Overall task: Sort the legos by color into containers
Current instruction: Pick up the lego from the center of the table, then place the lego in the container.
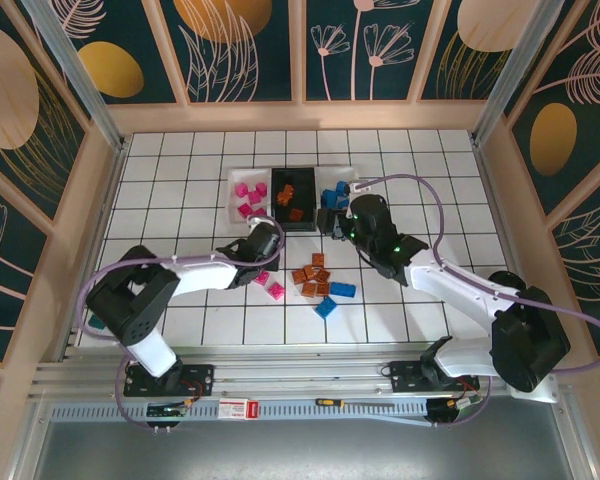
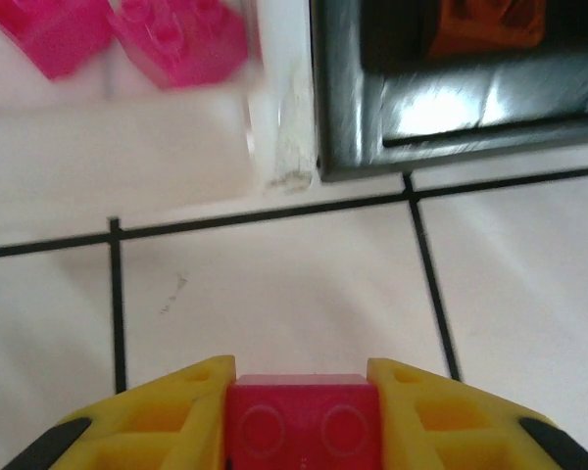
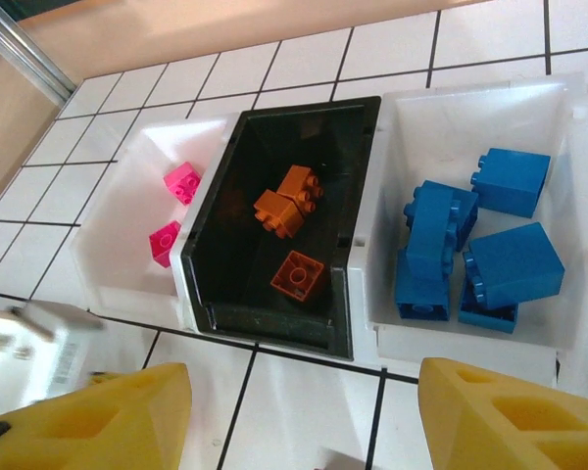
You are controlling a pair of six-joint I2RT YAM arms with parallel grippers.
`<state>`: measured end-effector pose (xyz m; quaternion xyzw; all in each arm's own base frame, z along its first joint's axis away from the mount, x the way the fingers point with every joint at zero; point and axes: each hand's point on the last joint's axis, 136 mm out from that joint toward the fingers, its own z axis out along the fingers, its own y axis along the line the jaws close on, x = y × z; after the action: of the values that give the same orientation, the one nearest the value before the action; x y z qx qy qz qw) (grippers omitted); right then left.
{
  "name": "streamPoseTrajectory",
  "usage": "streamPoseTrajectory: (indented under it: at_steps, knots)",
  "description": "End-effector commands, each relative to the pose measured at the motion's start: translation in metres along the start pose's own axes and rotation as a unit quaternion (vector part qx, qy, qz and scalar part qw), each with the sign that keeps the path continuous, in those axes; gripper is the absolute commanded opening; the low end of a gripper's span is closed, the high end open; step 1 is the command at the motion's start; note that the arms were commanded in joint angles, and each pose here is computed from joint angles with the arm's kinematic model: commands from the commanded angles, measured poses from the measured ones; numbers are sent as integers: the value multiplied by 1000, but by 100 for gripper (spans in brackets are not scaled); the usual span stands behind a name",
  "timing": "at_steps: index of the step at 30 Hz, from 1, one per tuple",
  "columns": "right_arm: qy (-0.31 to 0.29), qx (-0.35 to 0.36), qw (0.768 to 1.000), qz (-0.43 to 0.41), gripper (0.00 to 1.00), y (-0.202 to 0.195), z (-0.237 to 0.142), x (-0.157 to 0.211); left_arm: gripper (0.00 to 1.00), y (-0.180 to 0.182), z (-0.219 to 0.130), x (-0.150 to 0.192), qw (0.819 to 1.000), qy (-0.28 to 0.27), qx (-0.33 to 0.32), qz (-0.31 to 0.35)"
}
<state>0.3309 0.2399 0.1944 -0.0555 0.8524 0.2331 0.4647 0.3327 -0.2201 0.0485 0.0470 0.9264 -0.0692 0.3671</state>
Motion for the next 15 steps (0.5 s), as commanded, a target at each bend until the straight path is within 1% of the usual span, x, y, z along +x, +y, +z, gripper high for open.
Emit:
streamPoseTrajectory:
  at_steps: [1,4,7,10,15]
  knots:
    - [-10,4,1000,12,63,-3,-3,1,29,1,-26,-40,998,-54,12,-37]
    - [-6,5,1000,13,63,-5,-3,5,29,18,-36,-70,994,-84,4,-65]
    - [-1,7,1000,13,63,-7,-2,9,29,35,-34,-94,991,-100,-7,-88]
    - [5,11,1000,15,63,-10,-3,15,28,48,-19,-110,990,-101,-27,-98]
    - [11,7,1000,15,63,-11,-8,21,28,55,9,-140,988,-102,-59,-99]
